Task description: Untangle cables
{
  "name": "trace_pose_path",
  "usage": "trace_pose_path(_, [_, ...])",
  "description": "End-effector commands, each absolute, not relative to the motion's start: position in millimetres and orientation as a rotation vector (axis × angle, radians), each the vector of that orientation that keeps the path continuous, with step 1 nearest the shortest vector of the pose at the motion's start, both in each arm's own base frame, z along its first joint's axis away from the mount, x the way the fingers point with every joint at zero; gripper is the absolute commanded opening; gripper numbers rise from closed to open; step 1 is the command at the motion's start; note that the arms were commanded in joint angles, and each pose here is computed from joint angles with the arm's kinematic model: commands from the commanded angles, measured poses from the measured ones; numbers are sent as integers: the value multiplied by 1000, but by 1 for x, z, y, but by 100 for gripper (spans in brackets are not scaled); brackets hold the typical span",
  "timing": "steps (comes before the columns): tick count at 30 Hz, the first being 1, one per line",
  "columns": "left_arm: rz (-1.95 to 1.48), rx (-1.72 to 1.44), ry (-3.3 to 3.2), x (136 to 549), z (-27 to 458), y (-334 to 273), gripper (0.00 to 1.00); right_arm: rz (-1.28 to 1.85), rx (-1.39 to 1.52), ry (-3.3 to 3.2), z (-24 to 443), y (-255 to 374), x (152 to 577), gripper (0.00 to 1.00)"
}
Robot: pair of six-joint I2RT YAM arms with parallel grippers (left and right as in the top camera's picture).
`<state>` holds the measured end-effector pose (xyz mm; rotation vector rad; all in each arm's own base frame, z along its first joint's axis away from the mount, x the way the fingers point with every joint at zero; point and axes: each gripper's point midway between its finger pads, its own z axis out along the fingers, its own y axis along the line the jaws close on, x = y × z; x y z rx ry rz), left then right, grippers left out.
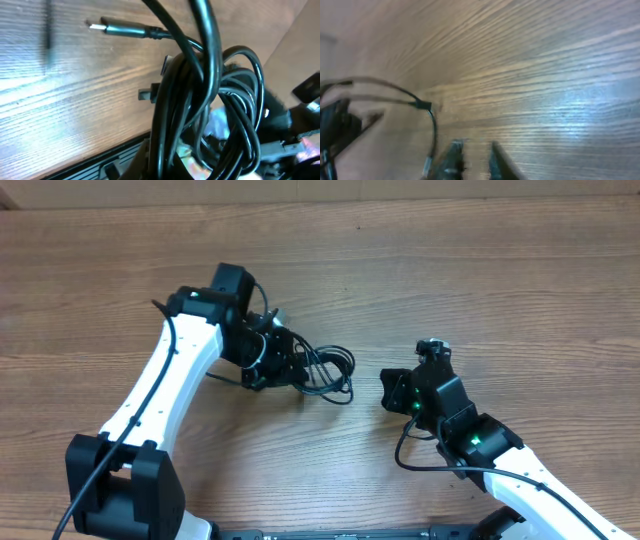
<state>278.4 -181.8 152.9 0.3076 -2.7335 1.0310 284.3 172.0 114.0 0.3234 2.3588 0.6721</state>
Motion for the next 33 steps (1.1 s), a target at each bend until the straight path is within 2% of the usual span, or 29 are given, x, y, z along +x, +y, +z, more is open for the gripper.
trace_pose_path(1, [1039,427,-2706,283,156,-178,4,845,282,2405,120,194,272,30])
trace_pose_path(6, [1035,551,-2676,289,156,-179,4,1100,148,2458,132,223,246,35])
trace_pose_path(9, [1007,658,-2641,291,155,-178,4,1279,148,2468,145,239,234,43])
trace_pose_path(13, [895,877,-2576,291,149,-171,4,1424,109,2462,158,251,224,44])
trace_pose_path(19, [829,1109,-2417,287,149,-172,4,1342,99,2431,156,251,230,46])
trace_pose_path(26, [873,1126,-2325,284,157,-180,4,1128,226,2328,155,242,256,48])
trace_pose_path(29, [874,1126,-2299,280,159,-183,4,1116,320,2290,158,239,265,48])
trace_pose_path(33, [837,1155,-2277,276,158,-188,4,1169,308,2211,175,245,272,48])
